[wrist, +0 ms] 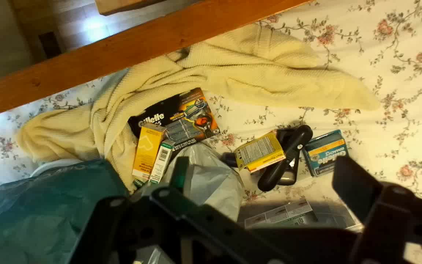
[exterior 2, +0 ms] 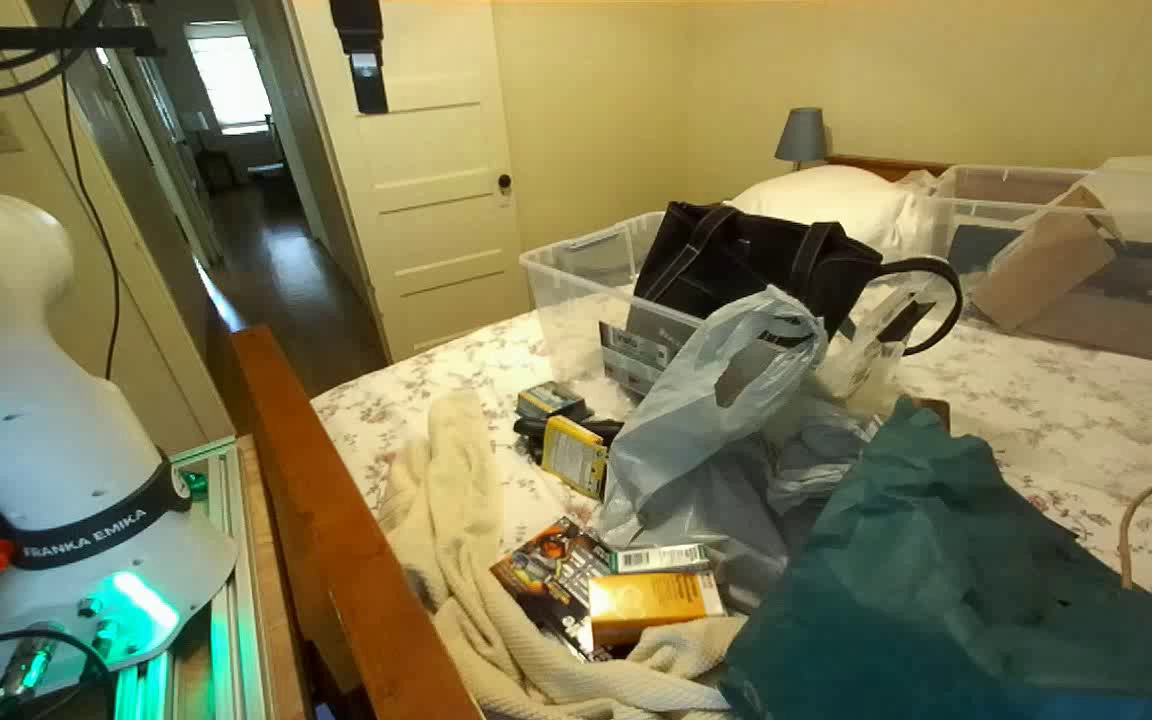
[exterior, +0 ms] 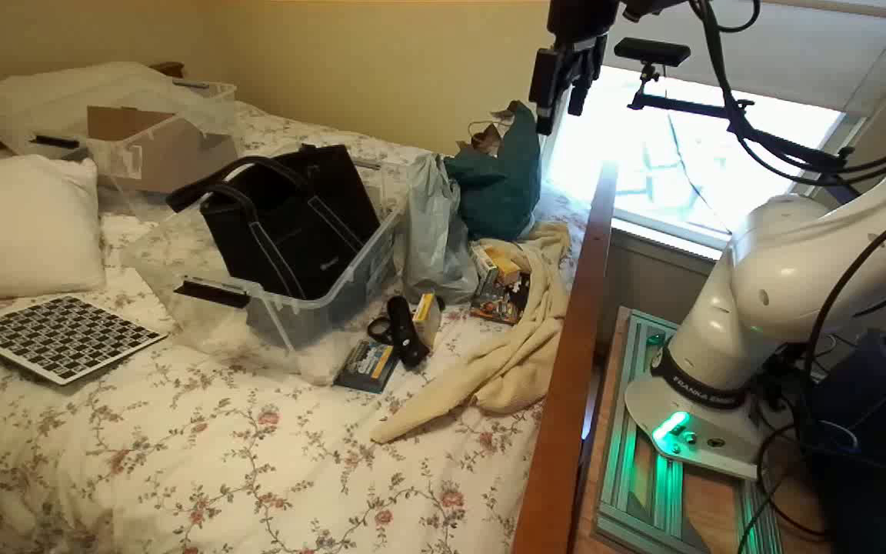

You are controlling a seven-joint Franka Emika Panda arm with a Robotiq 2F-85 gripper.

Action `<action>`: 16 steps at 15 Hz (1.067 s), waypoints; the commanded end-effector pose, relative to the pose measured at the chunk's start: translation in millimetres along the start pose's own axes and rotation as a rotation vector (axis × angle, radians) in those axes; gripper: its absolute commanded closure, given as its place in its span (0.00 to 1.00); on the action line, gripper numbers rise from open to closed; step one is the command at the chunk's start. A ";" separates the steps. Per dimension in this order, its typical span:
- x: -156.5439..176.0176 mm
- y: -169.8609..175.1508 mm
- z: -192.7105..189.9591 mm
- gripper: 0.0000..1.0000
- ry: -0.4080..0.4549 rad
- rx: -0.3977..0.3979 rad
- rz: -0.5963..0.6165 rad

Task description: Put the yellow packet into the hang bag

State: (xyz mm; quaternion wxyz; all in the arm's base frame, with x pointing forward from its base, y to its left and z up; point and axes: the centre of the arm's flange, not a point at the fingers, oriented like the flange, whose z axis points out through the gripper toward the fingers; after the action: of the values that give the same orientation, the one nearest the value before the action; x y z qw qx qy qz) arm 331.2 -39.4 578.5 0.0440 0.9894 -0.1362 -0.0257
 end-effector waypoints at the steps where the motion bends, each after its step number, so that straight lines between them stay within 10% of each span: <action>1: 0.0 0.0 0.0 0.00 0.000 0.000 0.000; 16: 37.4 -27.9 67.3 0.00 0.196 0.060 0.078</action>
State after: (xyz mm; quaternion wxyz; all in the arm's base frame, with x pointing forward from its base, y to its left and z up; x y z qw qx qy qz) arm 370.5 -28.2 507.4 0.0285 0.9820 -0.1703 0.0771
